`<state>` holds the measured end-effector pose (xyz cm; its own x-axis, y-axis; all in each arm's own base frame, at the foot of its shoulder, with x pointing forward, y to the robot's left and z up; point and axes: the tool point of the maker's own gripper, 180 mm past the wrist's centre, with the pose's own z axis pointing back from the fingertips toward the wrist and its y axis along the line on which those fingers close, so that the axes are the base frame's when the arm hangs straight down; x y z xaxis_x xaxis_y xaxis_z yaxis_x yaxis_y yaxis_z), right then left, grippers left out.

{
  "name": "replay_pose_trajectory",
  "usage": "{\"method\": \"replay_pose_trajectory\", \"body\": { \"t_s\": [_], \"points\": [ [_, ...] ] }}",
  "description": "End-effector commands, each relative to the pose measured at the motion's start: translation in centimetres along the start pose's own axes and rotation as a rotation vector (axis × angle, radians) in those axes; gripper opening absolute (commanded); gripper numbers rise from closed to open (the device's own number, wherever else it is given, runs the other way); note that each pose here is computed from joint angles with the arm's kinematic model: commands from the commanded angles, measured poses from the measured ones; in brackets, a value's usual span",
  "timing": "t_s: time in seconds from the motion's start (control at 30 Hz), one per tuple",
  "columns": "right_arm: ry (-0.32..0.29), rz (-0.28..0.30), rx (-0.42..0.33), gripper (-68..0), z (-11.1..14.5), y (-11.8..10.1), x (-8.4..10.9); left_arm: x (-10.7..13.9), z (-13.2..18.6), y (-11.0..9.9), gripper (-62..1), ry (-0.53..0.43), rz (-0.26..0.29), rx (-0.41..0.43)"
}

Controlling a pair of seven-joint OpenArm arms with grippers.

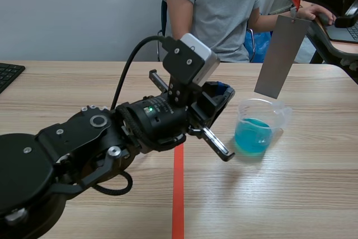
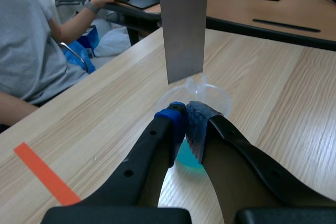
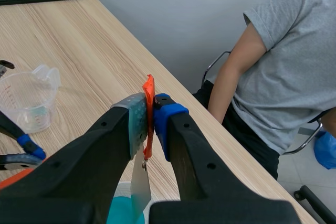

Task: Do the redox reaction experiment.
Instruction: 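Point at the plate with the left hand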

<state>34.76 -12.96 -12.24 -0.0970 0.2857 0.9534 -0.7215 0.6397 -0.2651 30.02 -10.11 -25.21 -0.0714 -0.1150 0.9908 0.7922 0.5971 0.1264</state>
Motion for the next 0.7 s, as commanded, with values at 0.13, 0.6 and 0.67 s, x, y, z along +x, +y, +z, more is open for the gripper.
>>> {"method": "replay_pose_trajectory", "body": {
  "t_s": [0.13, 0.6, 0.67],
  "points": [
    [-0.042, 0.02, 0.008, -66.4, 0.0, -0.1, 1.4, 1.4, -2.4, 0.2, -57.7, -0.046, 0.024, 0.013],
    [-0.045, 0.006, 0.014, -66.4, -0.2, 0.3, 1.2, 0.2, -5.9, 0.1, -57.7, -0.047, 0.037, 0.023],
    [-0.046, 0.005, 0.015, -66.4, -0.2, 0.3, 1.2, 0.4, -5.9, 0.1, -57.7, -0.06, 0.027, 0.022]
  ]
}}
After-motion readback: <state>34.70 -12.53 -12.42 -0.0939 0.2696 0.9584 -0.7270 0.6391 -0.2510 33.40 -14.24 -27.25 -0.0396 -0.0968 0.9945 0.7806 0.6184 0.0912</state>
